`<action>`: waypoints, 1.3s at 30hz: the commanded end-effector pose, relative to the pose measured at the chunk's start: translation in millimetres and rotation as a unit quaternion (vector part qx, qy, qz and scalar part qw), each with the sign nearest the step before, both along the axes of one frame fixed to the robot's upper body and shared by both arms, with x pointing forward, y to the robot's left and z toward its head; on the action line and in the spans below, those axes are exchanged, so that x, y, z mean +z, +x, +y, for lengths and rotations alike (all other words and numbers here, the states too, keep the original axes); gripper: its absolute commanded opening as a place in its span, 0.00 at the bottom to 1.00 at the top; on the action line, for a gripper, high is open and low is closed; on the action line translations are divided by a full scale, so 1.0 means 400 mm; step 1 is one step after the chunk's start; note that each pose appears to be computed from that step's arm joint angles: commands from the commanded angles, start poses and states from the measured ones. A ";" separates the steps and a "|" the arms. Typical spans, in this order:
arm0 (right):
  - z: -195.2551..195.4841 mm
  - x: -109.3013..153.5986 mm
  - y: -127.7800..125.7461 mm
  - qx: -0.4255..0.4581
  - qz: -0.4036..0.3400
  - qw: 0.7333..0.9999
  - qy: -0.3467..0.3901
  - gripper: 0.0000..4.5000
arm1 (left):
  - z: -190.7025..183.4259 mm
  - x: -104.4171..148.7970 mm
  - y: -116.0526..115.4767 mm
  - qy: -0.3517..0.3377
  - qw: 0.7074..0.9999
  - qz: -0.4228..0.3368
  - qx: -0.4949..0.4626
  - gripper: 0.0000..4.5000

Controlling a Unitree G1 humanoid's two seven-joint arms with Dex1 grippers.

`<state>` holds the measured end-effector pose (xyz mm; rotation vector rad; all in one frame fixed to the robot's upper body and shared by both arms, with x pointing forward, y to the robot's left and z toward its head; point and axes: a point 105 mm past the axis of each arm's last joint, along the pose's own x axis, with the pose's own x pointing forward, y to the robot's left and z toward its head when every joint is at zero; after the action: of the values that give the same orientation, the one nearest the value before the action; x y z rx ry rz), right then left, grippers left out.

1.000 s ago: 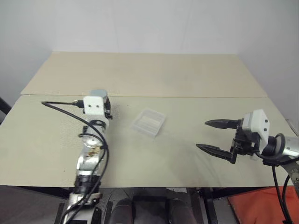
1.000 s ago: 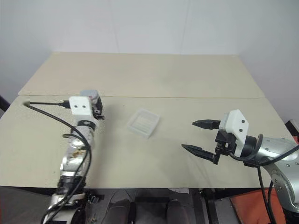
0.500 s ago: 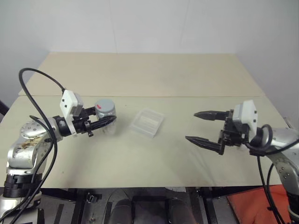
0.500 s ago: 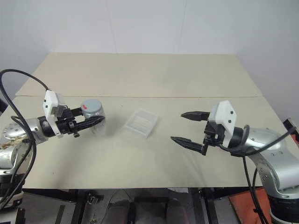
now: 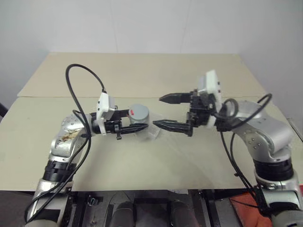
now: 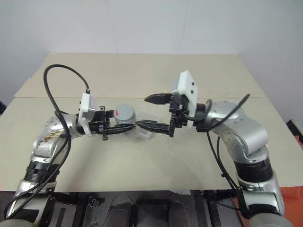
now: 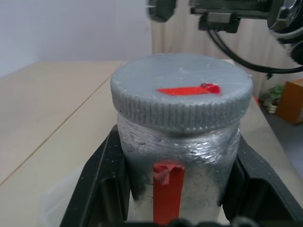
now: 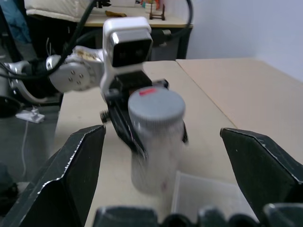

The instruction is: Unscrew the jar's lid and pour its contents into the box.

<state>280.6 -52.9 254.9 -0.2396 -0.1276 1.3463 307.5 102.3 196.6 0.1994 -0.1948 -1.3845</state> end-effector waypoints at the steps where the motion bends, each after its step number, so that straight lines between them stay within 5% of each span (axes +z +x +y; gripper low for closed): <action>1: 0.023 0.013 0.006 -0.003 -0.006 1.000 -0.008 1.00 | -0.022 0.018 -0.003 -0.004 0.999 -0.026 -0.018 0.45; 16: 0.064 -0.011 0.030 -0.013 -0.016 0.999 -0.029 1.00 | -0.042 0.015 -0.005 -0.005 0.999 -0.024 -0.035 0.45; 19: 0.066 -0.007 0.034 -0.011 -0.013 1.000 -0.021 0.88 | -0.041 0.016 -0.005 -0.003 0.999 -0.024 -0.037 0.45; 22: 0.066 0.001 0.032 -0.005 -0.012 1.000 -0.010 0.66 | -0.040 0.014 -0.006 0.003 0.999 -0.023 -0.041 0.45; 24: 0.066 0.008 0.029 0.003 -0.013 1.000 -0.001 0.62 | -0.038 0.012 -0.008 0.007 0.999 -0.023 -0.045 0.45; 30: 0.067 0.020 -0.016 0.150 -0.020 0.988 0.018 0.62 | -0.059 0.021 -0.043 0.028 0.992 -0.032 -0.117 0.45; 35: 0.046 -0.001 -0.045 0.323 -0.030 0.945 -0.033 0.62 | -0.079 0.036 -0.074 0.035 0.981 -0.036 -0.188 0.45; 39: 0.061 -0.017 -0.024 0.350 -0.040 0.934 -0.056 0.62 | -0.084 0.037 -0.103 0.042 0.971 -0.030 -0.234 0.45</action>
<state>278.4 -35.4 242.7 -0.2918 -0.1435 1.9719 275.8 72.7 203.7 0.2785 -0.2130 -1.7905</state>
